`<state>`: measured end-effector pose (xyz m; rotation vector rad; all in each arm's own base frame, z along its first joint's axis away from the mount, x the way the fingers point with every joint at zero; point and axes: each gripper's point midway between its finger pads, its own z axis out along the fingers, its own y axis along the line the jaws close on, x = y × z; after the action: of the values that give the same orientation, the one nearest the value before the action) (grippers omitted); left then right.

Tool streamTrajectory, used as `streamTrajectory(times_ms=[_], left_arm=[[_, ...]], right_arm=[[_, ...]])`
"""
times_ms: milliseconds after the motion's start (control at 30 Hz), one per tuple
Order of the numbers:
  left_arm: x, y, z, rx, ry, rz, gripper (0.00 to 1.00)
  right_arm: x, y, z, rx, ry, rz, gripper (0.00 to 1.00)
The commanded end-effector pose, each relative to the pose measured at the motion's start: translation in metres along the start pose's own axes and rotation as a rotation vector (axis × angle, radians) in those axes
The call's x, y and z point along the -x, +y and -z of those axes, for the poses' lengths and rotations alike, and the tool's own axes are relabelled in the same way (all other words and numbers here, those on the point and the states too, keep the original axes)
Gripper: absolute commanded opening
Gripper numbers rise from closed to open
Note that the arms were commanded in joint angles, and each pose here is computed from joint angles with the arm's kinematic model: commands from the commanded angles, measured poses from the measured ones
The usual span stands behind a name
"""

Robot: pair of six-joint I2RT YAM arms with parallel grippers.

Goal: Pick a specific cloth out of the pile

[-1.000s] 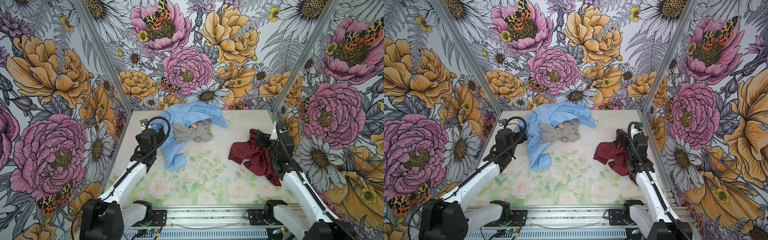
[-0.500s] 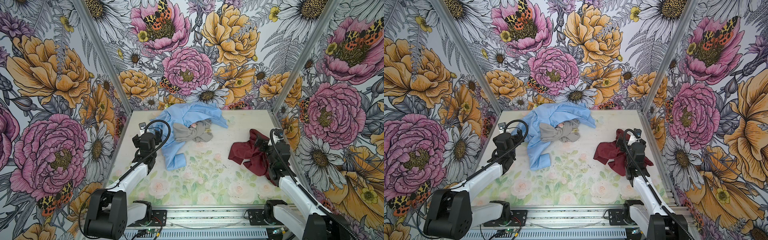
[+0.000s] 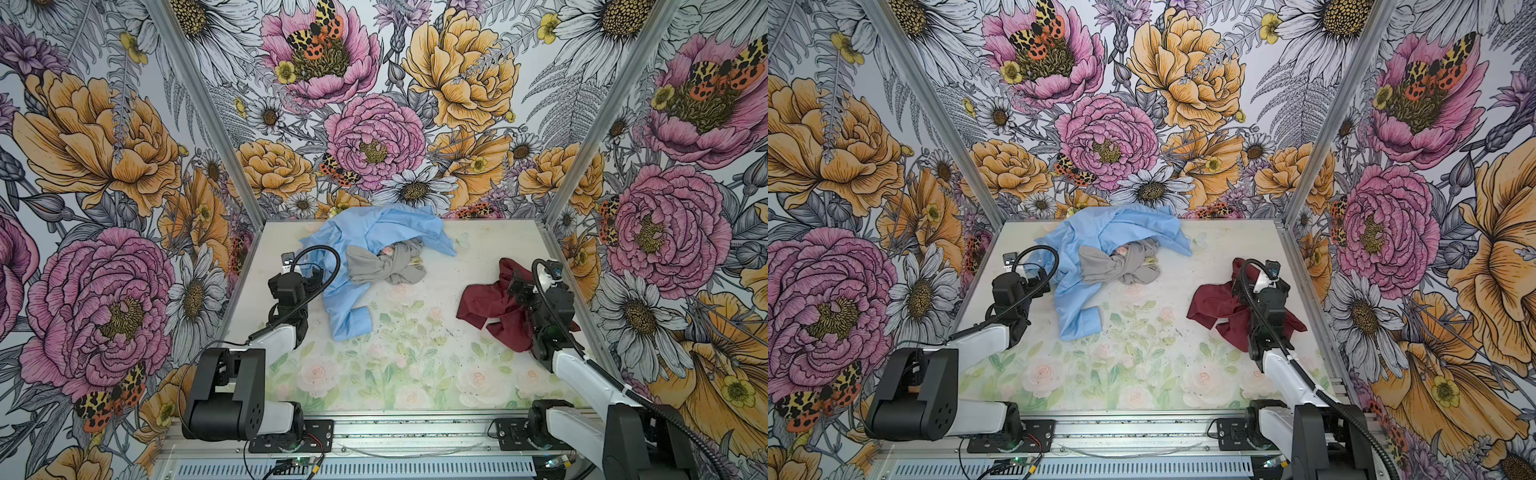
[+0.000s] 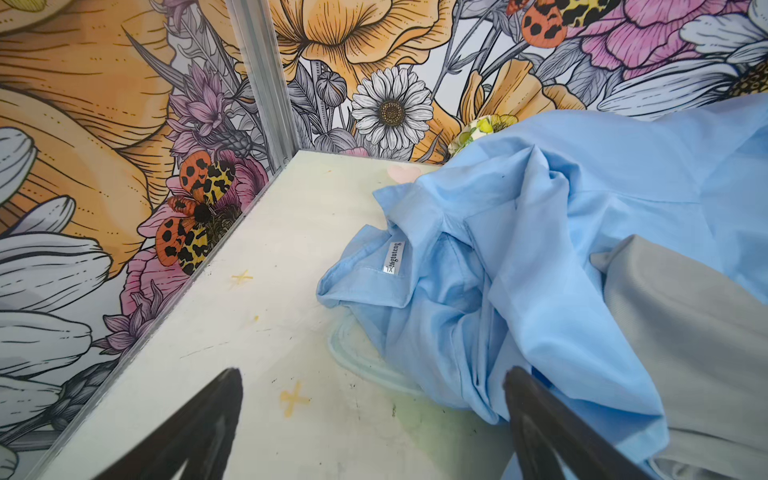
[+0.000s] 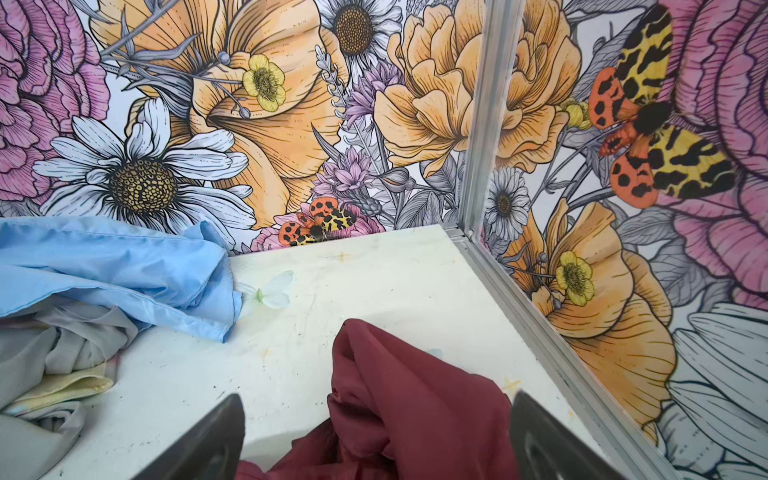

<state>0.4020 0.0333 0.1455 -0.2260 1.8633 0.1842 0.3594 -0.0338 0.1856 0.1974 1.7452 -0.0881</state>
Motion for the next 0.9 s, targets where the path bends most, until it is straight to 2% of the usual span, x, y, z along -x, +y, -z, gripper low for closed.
streamTrajectory(times_ms=[0,300,800,867], left_arm=[[0.005,-0.006,-0.001,-0.051,-0.071,0.006,0.99],[-0.015,-0.012,-0.005,-0.107,-0.111,0.01,0.99],[-0.016,-0.011,-0.005,-0.113,-0.111,0.014,0.99],[-0.015,-0.011,-0.005,-0.115,-0.113,0.014,0.99]], right_arm=[[0.004,-0.003,-0.002,-0.016,-0.035,0.015,0.99],[-0.011,-0.007,-0.01,-0.038,-0.017,0.039,1.0],[-0.053,0.0,-0.028,-0.01,-0.03,0.052,0.99],[-0.057,0.01,-0.036,0.035,-0.029,0.078,1.0]])
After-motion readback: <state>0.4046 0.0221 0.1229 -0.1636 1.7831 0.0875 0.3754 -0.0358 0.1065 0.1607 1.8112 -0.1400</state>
